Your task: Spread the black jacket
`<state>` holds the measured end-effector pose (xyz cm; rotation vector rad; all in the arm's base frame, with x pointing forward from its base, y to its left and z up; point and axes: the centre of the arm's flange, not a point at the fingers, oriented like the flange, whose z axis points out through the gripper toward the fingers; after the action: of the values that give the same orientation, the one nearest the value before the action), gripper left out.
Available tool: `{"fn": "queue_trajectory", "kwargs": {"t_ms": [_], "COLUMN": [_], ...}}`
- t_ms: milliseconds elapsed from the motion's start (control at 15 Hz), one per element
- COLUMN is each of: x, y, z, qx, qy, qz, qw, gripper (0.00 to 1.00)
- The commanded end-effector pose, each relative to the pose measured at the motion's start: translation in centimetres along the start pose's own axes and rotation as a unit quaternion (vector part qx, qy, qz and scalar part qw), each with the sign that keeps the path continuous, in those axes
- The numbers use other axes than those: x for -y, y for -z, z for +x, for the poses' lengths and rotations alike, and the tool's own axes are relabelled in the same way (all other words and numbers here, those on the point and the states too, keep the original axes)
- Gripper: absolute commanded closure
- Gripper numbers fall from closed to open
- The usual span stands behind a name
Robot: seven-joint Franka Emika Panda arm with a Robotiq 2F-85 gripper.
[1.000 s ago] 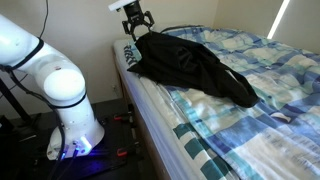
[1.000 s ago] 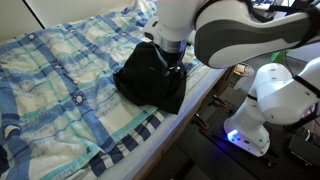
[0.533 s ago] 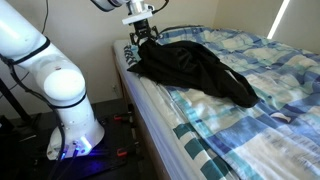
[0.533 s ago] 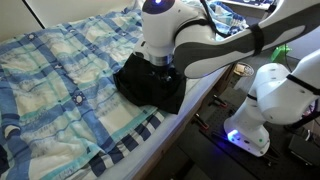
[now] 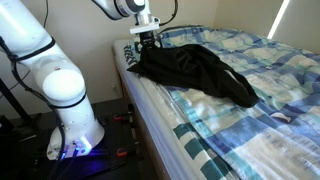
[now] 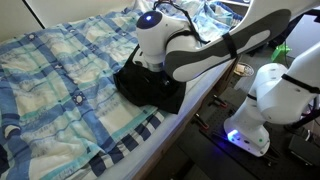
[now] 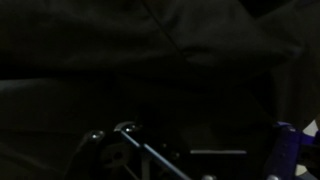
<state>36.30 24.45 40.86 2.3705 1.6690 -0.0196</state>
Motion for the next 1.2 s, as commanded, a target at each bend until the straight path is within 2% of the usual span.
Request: {"fn": "queue_trajectory", "kwargs": {"t_ms": [0, 133, 267, 600, 867, 1000, 1133], "x": [-0.4, -0.3, -0.2, -0.2, 0.0, 0.2, -0.2], "y": [-1.8, -2.4, -3.0, -3.8, -1.8, -0.2, 0.9], "z": [0.6, 0.7, 1.0, 1.5, 1.0, 0.8, 1.4], "qx": [0.007, 0.015, 0.019, 0.026, 0.033, 0.029, 0.032], "qy": [0.018, 0.017, 0.019, 0.01, -0.008, -0.018, -0.025], "qz": [0.011, 0.016, 0.019, 0.022, -0.011, -0.032, -0.056], "qw": [0.9998, 0.9996, 0.9994, 0.9994, 0.9994, 0.9989, 0.9976], "gripper": [0.0, 0.0, 0.26, 0.63, 0.93, 1.0, 1.0]}}
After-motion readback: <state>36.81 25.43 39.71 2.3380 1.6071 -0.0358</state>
